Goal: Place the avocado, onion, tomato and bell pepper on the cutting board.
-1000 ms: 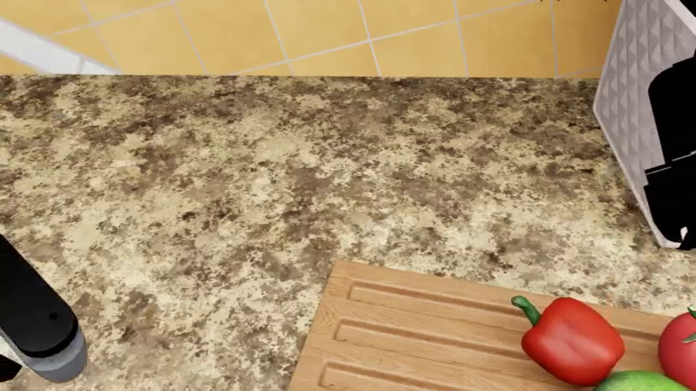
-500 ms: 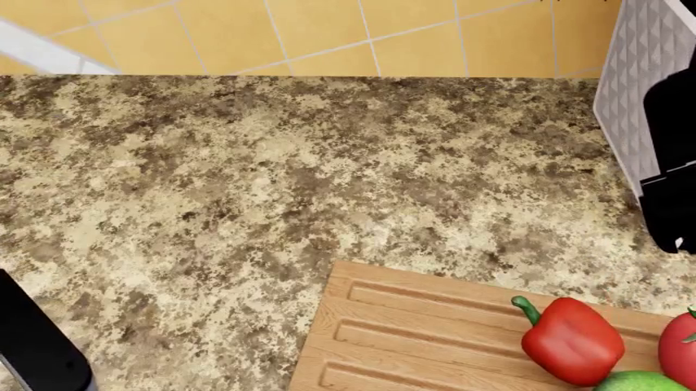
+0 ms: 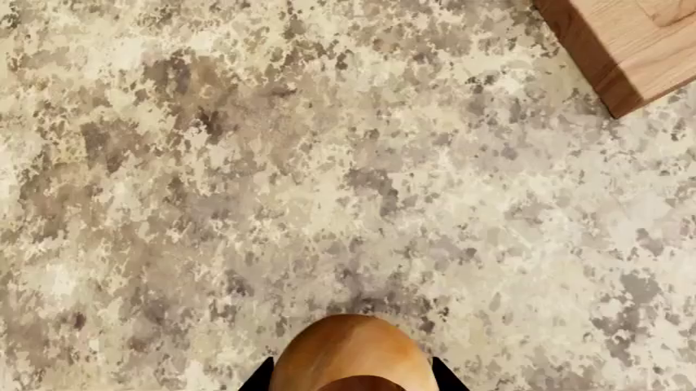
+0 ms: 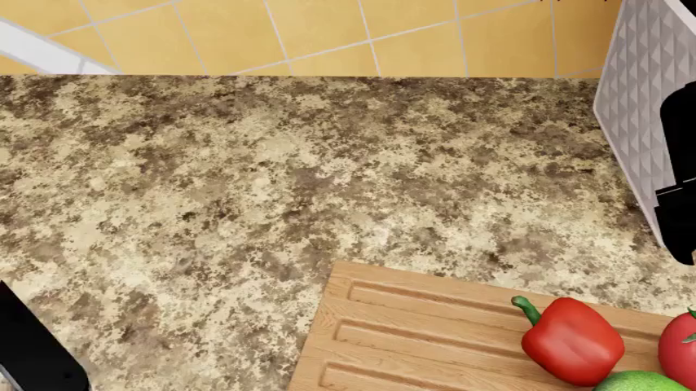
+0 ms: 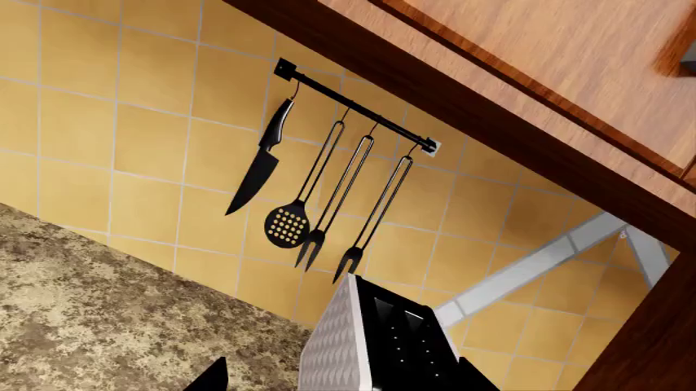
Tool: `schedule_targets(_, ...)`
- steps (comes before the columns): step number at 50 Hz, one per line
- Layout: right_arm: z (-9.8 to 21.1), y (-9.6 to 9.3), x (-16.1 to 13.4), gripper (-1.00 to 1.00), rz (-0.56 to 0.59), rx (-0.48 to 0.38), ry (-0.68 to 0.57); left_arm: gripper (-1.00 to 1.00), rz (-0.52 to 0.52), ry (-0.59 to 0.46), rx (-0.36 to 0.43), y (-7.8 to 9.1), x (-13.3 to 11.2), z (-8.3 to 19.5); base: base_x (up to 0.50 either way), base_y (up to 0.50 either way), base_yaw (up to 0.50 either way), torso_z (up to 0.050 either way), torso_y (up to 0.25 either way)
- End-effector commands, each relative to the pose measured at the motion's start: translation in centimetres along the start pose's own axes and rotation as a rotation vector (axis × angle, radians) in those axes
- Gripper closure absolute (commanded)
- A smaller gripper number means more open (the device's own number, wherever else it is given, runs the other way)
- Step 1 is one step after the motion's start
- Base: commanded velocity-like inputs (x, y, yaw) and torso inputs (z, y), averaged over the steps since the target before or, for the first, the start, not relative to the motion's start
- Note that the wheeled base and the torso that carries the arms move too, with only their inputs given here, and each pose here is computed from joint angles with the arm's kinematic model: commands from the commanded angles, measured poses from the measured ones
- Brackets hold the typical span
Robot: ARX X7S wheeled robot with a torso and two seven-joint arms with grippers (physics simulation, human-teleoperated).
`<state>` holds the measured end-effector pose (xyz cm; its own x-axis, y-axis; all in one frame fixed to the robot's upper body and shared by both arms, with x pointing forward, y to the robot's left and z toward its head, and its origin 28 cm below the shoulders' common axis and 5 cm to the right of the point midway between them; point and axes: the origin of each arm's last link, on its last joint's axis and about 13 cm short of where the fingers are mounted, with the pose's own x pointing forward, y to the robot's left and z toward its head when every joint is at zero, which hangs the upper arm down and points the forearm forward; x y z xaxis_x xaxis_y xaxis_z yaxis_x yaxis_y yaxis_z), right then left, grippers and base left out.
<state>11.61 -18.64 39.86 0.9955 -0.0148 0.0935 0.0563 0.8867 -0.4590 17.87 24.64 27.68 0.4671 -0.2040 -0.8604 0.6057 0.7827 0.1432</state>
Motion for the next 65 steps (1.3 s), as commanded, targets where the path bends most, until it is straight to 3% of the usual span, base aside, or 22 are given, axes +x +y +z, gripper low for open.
schedule_targets(1,0.0,0.0,-0.1,-1.0,0.0,0.001,0.0,1.0,0.042,-0.029,0.014,0.4,-0.6,0.4,0.0,0.0,0.0,0.0,0.0)
schedule_targets(13,0.2,-0.1,0.0,-1.0,-0.01,0.008,-0.009,1.0,0.084,-0.213,0.116,0.6,-4.4,4.4,0.0,0.0,0.0,0.0,0.0)
schedule_targets(23,0.3,-0.2,0.1,-1.0,-0.017,0.008,-0.018,1.0,0.03,-0.293,0.187,-0.3,-5.0,5.9,0.0,0.0,0.0,0.0,0.0)
schedule_targets(32,0.2,-0.1,0.3,-1.0,-0.016,0.006,-0.011,1.0,-0.051,-0.382,0.246,-0.7,-3.4,8.1,0.0,0.0,0.0,0.0,0.0)
schedule_targets(44,-0.1,0.0,0.8,-1.0,-0.006,0.013,0.004,1.0,-0.1,-0.412,0.296,-0.9,-1.0,11.0,0.0,0.0,0.0,0.0,0.0)
schedule_targets(50,-0.3,0.1,0.8,-1.0,-0.006,0.013,0.01,1.0,-0.119,-0.396,0.297,-0.6,0.8,12.3,0.0,0.0,0.0,0.0,0.0)
schedule_targets(65,-0.7,0.3,0.5,-1.0,-0.008,0.012,0.02,1.0,-0.2,-0.442,0.304,-1.9,2.3,14.6,0.0,0.0,0.0,0.0,0.0)
